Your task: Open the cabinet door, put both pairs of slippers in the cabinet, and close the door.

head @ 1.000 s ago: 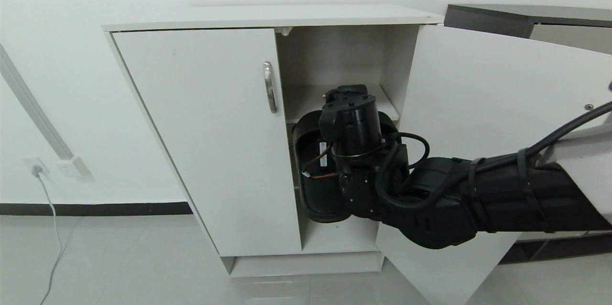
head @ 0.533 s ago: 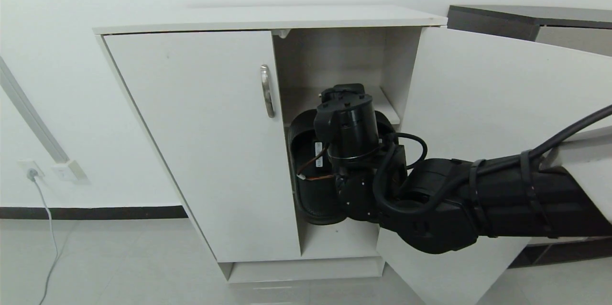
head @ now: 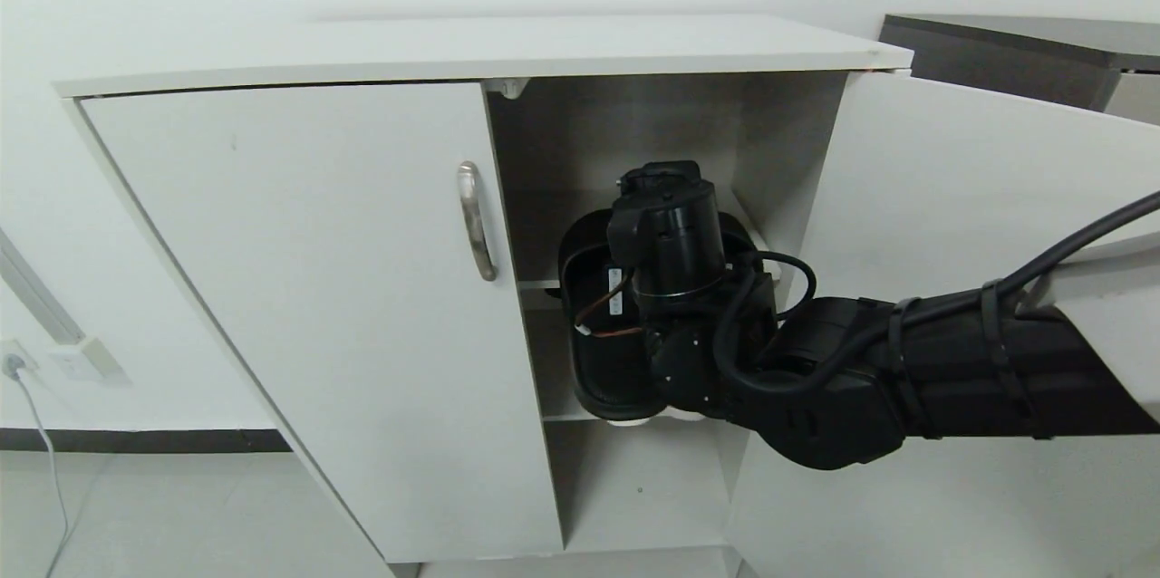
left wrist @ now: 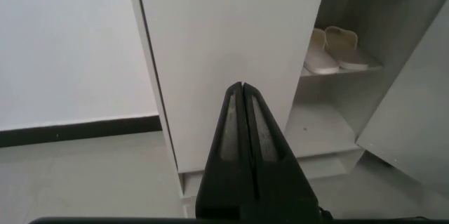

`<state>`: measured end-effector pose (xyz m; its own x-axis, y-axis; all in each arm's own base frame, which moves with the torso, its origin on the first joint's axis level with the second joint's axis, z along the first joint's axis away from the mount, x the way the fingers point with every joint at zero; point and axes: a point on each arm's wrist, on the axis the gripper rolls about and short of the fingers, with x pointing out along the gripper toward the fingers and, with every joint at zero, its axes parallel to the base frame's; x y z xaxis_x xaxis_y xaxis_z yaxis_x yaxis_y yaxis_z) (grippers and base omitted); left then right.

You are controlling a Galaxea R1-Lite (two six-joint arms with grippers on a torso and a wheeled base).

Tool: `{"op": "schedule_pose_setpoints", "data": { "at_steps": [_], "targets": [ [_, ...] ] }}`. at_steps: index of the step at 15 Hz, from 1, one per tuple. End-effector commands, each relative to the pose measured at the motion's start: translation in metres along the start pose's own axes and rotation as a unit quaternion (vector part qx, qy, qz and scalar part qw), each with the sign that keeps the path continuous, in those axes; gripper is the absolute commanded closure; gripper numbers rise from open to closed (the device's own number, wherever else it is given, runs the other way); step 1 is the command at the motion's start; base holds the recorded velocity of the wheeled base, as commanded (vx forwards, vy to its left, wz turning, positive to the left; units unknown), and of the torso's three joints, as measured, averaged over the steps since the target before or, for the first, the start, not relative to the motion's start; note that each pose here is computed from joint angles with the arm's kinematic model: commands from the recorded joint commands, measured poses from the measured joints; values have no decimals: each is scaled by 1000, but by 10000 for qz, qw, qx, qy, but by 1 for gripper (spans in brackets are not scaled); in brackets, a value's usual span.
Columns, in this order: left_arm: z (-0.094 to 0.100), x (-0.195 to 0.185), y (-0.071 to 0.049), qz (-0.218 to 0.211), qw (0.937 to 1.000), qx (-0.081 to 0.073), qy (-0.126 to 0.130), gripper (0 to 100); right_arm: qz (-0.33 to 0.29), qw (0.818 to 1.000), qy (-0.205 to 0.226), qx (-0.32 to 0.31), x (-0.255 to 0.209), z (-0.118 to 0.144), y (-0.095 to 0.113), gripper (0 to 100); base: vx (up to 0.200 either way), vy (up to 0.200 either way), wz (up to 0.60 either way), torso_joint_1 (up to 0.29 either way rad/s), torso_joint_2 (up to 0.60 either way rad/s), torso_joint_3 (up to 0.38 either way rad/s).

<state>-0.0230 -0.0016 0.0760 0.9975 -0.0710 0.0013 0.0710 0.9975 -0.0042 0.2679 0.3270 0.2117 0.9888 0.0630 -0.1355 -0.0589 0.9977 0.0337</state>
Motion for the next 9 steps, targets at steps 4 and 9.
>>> {"op": "schedule_pose_setpoints", "data": {
  "at_steps": [4,9],
  "targets": [
    [0,0,0,3,10000,-2,6,100,-67,10000,14,-18,4,-1,-4,100,100,0,0,1,2,0],
    [0,0,0,2,10000,-9,-1,100,-150,9998,61,-120,15,1,-10,100,0,0,0,0,0,0]
  ]
}}
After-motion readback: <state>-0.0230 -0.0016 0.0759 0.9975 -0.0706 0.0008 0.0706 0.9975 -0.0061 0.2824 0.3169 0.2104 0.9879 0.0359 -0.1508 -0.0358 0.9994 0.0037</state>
